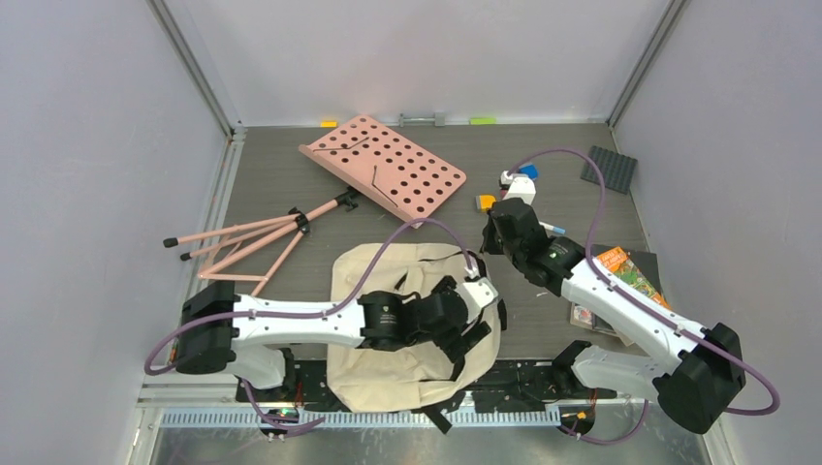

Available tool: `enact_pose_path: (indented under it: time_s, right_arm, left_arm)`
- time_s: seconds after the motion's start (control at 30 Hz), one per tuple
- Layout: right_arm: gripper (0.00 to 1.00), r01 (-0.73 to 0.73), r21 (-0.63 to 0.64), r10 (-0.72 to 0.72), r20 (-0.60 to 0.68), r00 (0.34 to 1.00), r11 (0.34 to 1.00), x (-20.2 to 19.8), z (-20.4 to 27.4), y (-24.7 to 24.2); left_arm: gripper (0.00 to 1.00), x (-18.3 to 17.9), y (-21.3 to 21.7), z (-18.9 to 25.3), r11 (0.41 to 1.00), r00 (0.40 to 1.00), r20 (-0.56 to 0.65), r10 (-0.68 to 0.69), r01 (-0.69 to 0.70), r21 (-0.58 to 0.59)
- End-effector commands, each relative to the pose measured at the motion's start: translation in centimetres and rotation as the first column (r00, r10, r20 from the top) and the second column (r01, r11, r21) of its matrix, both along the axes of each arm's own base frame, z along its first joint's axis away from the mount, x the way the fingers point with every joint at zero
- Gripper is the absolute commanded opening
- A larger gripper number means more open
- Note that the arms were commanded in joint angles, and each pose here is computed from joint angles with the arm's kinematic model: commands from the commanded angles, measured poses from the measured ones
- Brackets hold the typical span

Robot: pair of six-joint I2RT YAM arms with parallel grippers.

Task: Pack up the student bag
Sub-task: Unzip the student bag at the center of the board.

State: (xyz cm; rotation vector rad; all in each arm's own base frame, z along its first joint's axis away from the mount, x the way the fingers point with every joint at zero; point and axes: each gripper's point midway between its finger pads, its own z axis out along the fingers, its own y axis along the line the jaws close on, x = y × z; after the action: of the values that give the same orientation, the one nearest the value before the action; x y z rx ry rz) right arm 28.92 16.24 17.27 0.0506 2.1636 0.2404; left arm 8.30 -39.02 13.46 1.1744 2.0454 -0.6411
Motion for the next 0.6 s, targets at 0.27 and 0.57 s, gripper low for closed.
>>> enact_pose_path:
  time_s: [0.27,0.57]
  right_arm:
    - [0.01,0.066,0.013,-0.067,0.099,0.993,0.998,0.4,3.6,-1.7]
    - [0.01,0.055,0.017,-0.057,0.091,0.994,0.998,0.5,3.4,-1.4]
  left_arm:
    - [0.98,10.0,15.1,1.7,0.755,0.758,0.056,0.650,-0.653,0.063]
    - [1.00,11.0,23.5,-1.4,0.566,0.563,-0.069,0.823,-0.823,0.036]
